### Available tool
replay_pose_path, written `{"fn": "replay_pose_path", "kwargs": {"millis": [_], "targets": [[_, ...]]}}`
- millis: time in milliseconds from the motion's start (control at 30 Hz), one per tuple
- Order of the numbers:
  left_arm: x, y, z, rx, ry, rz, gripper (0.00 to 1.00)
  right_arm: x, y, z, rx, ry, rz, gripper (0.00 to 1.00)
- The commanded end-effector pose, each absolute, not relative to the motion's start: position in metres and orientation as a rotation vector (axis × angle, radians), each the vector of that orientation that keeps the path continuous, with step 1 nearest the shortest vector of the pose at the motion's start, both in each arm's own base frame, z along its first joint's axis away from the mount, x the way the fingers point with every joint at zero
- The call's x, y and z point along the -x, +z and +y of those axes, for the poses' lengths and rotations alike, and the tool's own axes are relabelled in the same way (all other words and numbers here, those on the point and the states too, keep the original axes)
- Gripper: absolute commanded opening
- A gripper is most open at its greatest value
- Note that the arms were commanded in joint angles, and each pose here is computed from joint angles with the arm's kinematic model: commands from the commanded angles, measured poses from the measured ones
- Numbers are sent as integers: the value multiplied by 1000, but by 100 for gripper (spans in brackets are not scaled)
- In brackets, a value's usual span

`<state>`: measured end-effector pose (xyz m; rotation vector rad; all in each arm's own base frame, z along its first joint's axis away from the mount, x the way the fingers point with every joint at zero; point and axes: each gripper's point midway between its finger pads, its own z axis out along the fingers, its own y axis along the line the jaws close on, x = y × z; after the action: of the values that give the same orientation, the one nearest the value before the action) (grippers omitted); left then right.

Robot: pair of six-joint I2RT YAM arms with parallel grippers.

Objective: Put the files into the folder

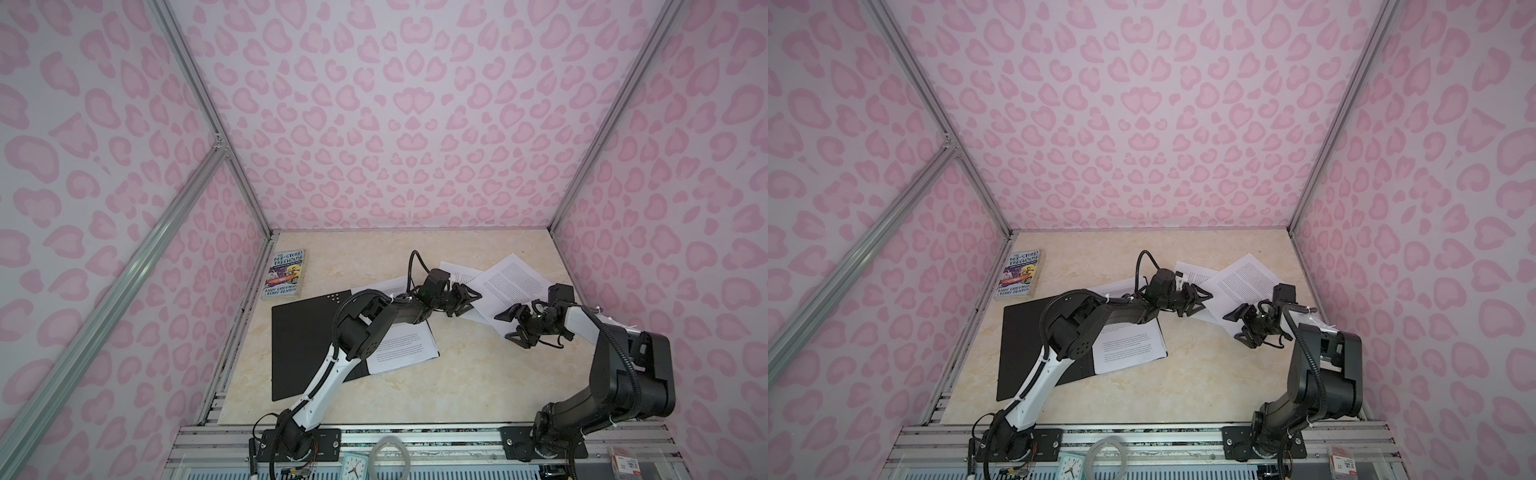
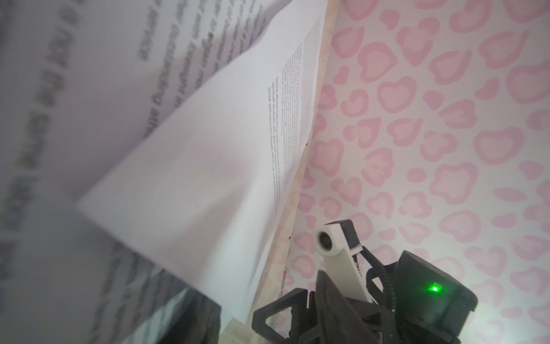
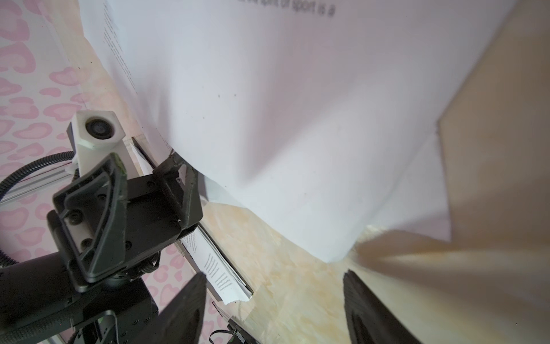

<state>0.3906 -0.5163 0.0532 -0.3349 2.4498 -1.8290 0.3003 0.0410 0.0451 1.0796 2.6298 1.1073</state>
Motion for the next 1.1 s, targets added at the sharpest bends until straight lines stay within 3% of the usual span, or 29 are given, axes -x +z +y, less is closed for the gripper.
{"fn": "replay_pose_path", "kwargs": {"millis": [0,300,533,800,1067], "targets": [[-406,68,-520,370,-1897,2311,49,-299,46,45,-1065,1123,2642,73],[-419,57,-528,457,-1882,2300,39,-293,52,47,-1047,1111,2655,73],[-429,58,-537,489,-1910,2287,4,-291,61,43,-1032,1073,2655,73],[-428,166,-534,149,-1879,2185,4,-300,82,33,-980,997,2623,74],[-431,253,-486,110,-1804,2081,4,-321,119,44,-889,1062,2536,78]]}}
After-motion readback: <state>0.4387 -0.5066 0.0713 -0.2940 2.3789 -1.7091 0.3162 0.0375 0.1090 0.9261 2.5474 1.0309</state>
